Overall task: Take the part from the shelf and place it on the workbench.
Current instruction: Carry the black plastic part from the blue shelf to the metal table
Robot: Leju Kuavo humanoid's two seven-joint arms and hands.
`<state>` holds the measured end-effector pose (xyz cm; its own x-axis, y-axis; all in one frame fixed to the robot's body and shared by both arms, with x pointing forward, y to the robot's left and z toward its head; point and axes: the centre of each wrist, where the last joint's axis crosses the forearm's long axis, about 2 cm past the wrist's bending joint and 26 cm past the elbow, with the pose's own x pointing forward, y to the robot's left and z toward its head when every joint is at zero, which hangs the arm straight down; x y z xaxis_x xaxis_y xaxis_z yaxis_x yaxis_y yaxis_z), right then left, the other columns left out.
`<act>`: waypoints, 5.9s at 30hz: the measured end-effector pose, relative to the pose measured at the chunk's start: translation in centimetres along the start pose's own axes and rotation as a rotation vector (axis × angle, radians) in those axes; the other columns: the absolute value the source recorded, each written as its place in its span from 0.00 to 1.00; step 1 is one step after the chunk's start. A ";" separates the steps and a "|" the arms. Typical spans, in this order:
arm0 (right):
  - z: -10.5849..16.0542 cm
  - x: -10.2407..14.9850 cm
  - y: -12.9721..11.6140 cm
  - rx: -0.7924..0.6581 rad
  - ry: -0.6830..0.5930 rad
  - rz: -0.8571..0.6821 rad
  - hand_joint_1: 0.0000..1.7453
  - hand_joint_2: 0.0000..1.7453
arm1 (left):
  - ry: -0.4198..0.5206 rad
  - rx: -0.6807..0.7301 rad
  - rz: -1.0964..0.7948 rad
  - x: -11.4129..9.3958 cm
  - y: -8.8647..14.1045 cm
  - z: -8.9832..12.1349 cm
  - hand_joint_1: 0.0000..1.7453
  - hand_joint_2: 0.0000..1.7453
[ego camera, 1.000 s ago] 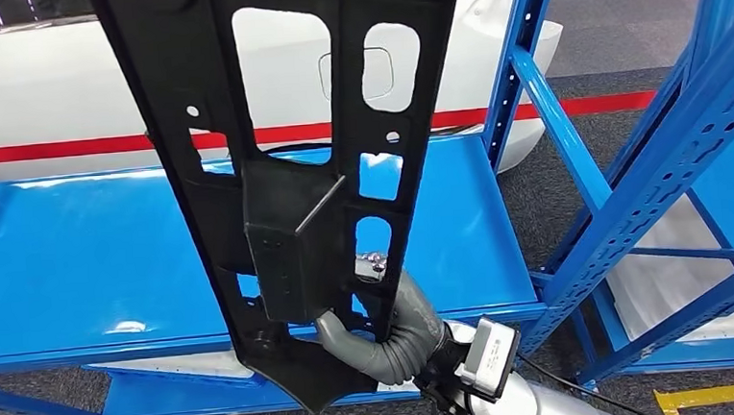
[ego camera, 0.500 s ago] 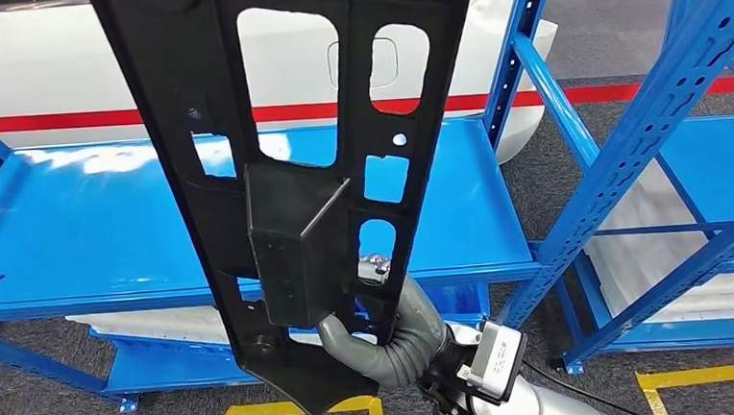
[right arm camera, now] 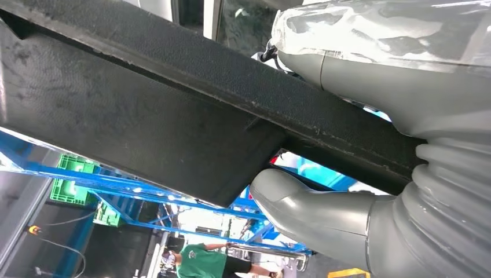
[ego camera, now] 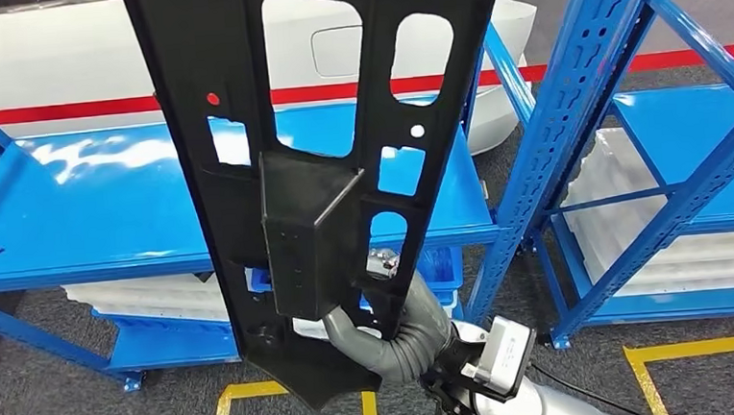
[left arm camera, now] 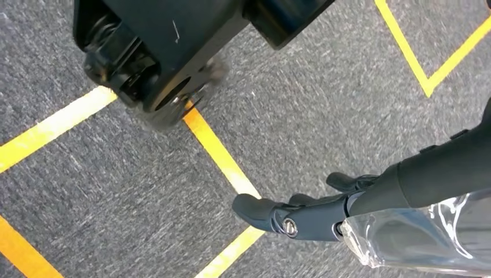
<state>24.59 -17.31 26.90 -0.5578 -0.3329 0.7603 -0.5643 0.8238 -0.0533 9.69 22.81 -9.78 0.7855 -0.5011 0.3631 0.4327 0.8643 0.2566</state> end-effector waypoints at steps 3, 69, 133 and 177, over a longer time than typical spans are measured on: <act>0.0 0.0 0.0 -0.001 0.001 -0.003 1.00 1.00 | -0.001 0.001 0.004 0.1 0.1 0.0 0.00 1.00; 0.3 0.6 -0.2 0.013 -0.018 -0.026 1.00 1.00 | 0.008 -0.002 0.010 -0.2 -0.4 0.1 0.00 1.00; 0.4 1.3 -0.4 0.024 -0.028 -0.010 1.00 1.00 | 0.010 0.009 0.001 -0.2 -0.6 0.2 0.00 1.00; 0.3 1.7 -0.5 0.027 -0.037 0.003 1.00 1.00 | -0.007 0.004 -0.001 0.0 -0.7 0.2 0.00 1.00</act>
<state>23.70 -18.40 28.03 -0.5815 -0.3478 0.7355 -0.5784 0.8124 -0.0731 9.24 22.19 -9.79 0.7818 -0.5026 0.3689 0.4322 0.8634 0.2604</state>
